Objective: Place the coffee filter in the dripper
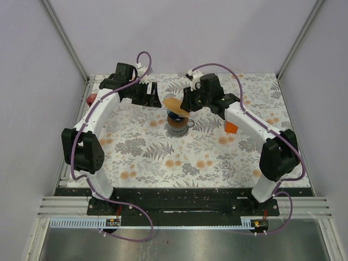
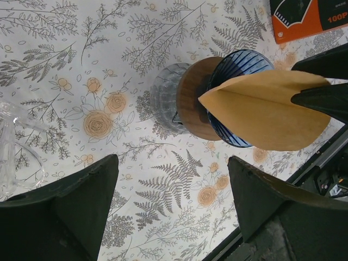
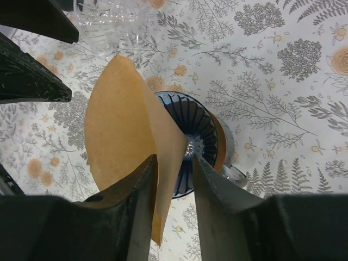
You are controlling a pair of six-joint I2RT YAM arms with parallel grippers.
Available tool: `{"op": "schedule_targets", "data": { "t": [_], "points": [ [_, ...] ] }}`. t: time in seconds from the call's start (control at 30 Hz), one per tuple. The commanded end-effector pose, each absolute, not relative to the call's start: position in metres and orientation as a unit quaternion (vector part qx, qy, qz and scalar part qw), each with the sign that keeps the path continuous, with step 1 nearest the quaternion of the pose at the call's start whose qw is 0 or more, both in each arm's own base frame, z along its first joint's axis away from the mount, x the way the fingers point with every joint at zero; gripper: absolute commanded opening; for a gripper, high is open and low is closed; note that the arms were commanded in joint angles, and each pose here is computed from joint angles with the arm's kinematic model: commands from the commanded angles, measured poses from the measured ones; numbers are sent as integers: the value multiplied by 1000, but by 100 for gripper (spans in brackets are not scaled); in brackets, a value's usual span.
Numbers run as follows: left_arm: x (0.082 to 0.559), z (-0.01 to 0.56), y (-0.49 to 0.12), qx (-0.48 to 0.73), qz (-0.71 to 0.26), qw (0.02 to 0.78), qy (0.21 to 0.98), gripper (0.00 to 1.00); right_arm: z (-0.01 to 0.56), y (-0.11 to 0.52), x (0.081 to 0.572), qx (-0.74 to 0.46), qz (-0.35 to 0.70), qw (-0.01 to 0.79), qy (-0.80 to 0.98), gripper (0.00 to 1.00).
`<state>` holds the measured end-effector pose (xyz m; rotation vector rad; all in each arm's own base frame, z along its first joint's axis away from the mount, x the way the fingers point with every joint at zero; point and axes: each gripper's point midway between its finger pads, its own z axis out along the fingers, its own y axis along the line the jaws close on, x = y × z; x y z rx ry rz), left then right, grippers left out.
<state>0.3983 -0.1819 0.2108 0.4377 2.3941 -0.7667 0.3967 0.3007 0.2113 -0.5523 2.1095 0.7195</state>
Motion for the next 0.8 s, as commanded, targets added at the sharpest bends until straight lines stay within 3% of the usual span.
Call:
{"op": "schedule_targets", "data": {
  "t": [0.0,0.23,0.33,0.47,0.6,0.77],
  "points": [
    [415,234,-183,170,-279,332,885,86,249,295,408,-230,260,456,820,45],
    [415,243,-185,176,-283,337,881,86,295,298,417,-255,253,491,794,64],
    [413,248,-185,180,-285,341,878,86,309,302,420,-274,252,497,783,65],
    [414,250,-183,183,-279,346,877,86,313,313,416,-295,272,492,772,32],
    [413,248,-181,181,-278,343,879,86,285,301,432,-268,226,472,809,3],
    [412,242,-181,177,-283,335,881,86,254,285,456,-233,195,439,846,0]
  ]
}}
